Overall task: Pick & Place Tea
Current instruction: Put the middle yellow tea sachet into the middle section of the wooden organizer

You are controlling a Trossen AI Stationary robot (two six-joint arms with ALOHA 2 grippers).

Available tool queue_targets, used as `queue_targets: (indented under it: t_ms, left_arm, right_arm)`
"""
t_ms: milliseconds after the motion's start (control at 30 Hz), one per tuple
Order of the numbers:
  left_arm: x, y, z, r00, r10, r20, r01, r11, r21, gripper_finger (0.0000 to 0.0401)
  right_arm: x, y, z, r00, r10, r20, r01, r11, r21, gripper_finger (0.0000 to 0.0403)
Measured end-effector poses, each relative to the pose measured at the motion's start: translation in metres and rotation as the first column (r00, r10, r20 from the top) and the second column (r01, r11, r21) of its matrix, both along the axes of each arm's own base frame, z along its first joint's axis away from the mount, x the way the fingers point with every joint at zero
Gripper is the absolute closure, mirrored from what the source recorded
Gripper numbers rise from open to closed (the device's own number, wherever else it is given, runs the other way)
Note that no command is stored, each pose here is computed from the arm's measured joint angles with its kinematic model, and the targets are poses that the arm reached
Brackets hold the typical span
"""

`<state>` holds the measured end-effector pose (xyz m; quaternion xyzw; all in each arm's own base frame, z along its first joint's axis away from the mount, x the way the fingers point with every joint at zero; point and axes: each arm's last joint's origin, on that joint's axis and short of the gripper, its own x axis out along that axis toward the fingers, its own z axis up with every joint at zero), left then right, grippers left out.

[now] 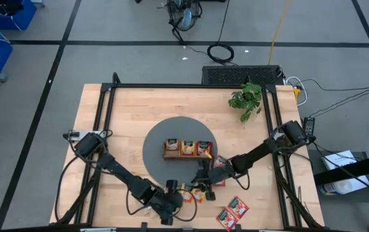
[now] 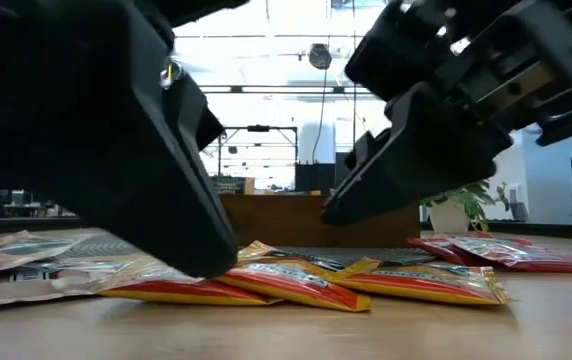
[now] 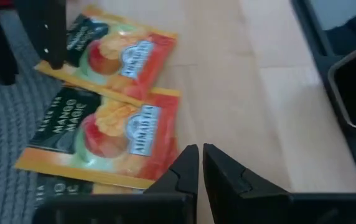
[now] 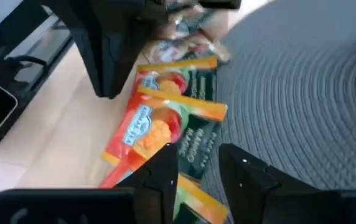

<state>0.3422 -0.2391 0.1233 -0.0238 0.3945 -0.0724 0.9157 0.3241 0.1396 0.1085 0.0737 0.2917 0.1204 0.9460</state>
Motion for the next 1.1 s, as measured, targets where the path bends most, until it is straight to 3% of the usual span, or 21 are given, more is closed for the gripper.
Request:
queue_targets:
  t_ms: [367,667,900,1100]
  left_arm:
    - [0.008,0.017,-0.004,0.995,0.092,-0.038,-0.092,0.996,0.004,0.0371]
    - [0.018,0.025,-0.019,0.991,0.129,-0.034,-0.129,0.992,0.009,0.0371]
    - [0.019,0.025,-0.022,0.991,0.125,-0.038,-0.125,0.992,0.002,0.0371]
    - [0.016,0.022,-0.023,0.992,0.115,-0.047,-0.115,0.993,0.010,0.0371]
  right_arm:
    - [-0.001,-0.006,-0.004,0.997,0.018,-0.081,-0.012,0.998,0.064,0.0280]
    - [0.001,-0.011,-0.019,0.988,-0.026,-0.155,0.044,0.993,0.114,0.0280]
    - [0.008,-0.016,-0.029,0.990,-0.030,-0.138,0.051,0.987,0.152,0.0280]
    - [0.008,-0.015,-0.028,0.993,0.032,-0.115,-0.014,0.988,0.152,0.0284]
